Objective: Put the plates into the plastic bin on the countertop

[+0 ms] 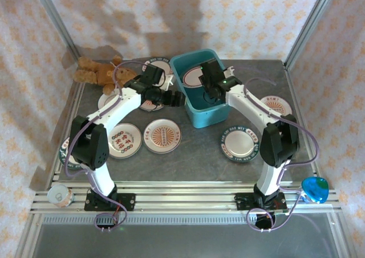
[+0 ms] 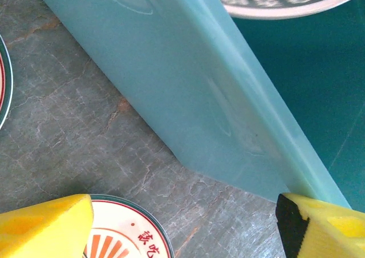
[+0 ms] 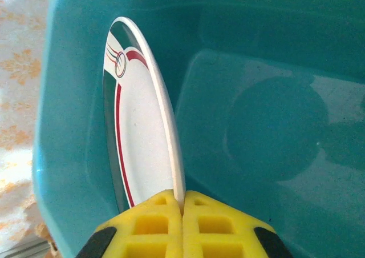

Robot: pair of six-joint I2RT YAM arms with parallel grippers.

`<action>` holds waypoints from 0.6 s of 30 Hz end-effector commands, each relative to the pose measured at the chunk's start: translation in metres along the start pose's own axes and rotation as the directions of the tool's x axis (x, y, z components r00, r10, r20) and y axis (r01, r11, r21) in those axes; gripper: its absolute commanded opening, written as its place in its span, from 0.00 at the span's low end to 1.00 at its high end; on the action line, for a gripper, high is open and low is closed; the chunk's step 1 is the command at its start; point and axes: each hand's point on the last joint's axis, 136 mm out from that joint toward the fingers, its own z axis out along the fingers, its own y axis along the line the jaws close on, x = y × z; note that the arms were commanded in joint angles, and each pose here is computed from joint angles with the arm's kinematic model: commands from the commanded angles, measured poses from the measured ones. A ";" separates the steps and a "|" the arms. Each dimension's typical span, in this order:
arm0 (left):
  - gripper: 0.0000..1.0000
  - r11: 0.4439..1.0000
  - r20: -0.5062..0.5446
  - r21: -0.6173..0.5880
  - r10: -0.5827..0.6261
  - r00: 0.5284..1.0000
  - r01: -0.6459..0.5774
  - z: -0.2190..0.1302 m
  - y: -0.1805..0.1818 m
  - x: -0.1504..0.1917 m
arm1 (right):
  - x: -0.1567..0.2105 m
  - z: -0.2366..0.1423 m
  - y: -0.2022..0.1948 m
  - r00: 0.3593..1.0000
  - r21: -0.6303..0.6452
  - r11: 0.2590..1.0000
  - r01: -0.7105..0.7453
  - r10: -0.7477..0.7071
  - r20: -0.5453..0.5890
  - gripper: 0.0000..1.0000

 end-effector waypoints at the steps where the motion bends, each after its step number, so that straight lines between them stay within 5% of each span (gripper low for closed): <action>1: 0.86 1.000 0.047 0.016 0.023 0.999 -0.024 -0.007 -0.008 -0.010 | -0.009 -0.003 0.017 0.997 -0.040 0.998 -0.049 0.052 0.063 0.00; 9: 0.86 0.988 0.200 -0.150 0.007 0.980 0.024 -0.046 0.023 -0.031 | -0.004 0.012 0.010 0.994 -0.015 0.998 -0.061 0.063 0.092 0.00; 18: 0.86 0.974 0.323 -0.199 -0.041 0.945 0.110 -0.084 0.055 -0.042 | 0.011 0.035 0.004 0.995 0.028 0.997 -0.069 0.067 0.078 0.00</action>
